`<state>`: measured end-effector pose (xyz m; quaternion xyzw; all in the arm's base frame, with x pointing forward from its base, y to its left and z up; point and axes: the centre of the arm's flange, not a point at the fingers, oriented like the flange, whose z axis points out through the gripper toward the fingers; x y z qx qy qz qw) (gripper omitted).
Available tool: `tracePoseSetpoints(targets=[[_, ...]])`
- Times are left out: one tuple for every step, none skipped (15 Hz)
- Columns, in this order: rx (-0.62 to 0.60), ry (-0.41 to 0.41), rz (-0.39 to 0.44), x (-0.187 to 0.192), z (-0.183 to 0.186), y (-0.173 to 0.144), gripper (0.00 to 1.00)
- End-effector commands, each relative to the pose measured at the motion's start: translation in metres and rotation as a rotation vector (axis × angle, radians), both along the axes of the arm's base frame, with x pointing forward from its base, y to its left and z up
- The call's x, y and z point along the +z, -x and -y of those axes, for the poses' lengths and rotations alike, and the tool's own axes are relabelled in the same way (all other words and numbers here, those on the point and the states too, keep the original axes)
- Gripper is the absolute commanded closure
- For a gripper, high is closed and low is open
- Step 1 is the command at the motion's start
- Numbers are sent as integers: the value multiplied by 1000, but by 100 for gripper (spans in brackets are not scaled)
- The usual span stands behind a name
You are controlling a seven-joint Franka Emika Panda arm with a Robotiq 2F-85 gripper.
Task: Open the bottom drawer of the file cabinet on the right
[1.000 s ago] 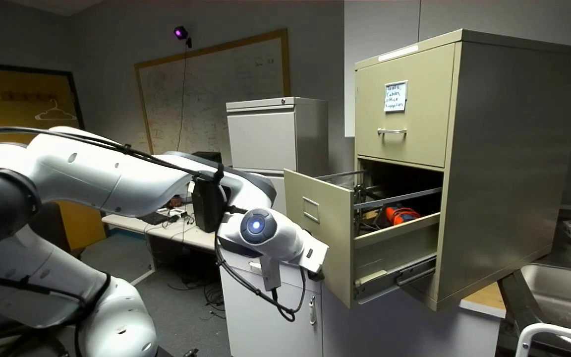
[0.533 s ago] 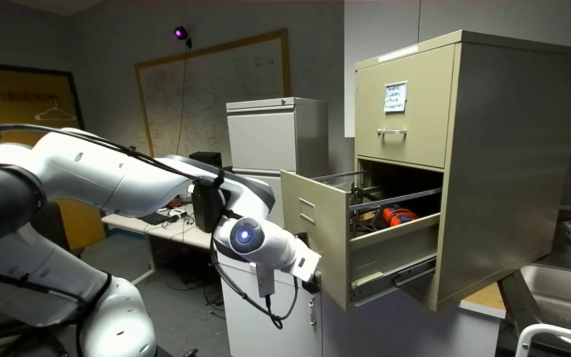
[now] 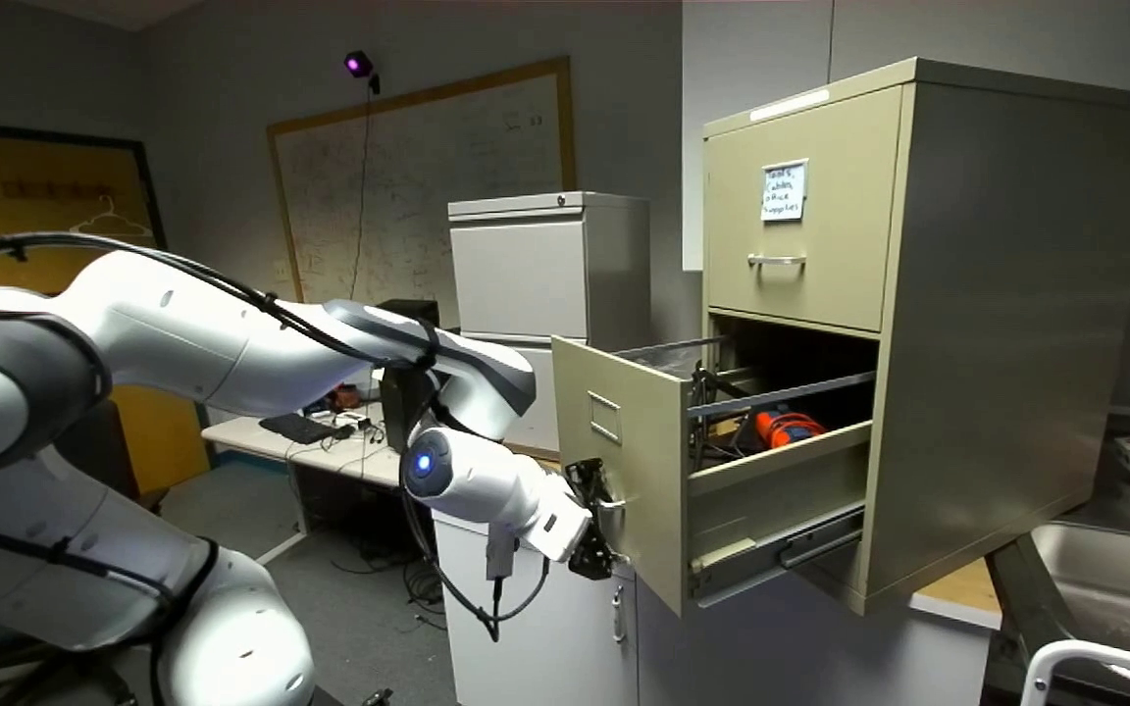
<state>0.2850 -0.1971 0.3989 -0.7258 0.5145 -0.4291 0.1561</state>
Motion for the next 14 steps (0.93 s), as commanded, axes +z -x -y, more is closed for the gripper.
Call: tracePoseSetpoints(targets=[[-48,82,36,3,-30,26,0],[-76,104,57,11,-33,29,0],[-111,121,73,18,-35,30,0],[-171,133,95,31,-36,29,0],[-207,136,122,44,-35,28,0],[-237,150,152,55,-33,28,0],[-262,168,185,68,-31,29,0],[-280,187,215,81,-29,30,0],[-298,206,228,91,-29,31,0],[-275,201,206,98,-28,32,0],[-252,202,190,101,-29,31,0],[-216,190,139,101,-30,29,0],[-187,168,87,94,-32,24,0],[-152,156,55,88,-33,19,0]])
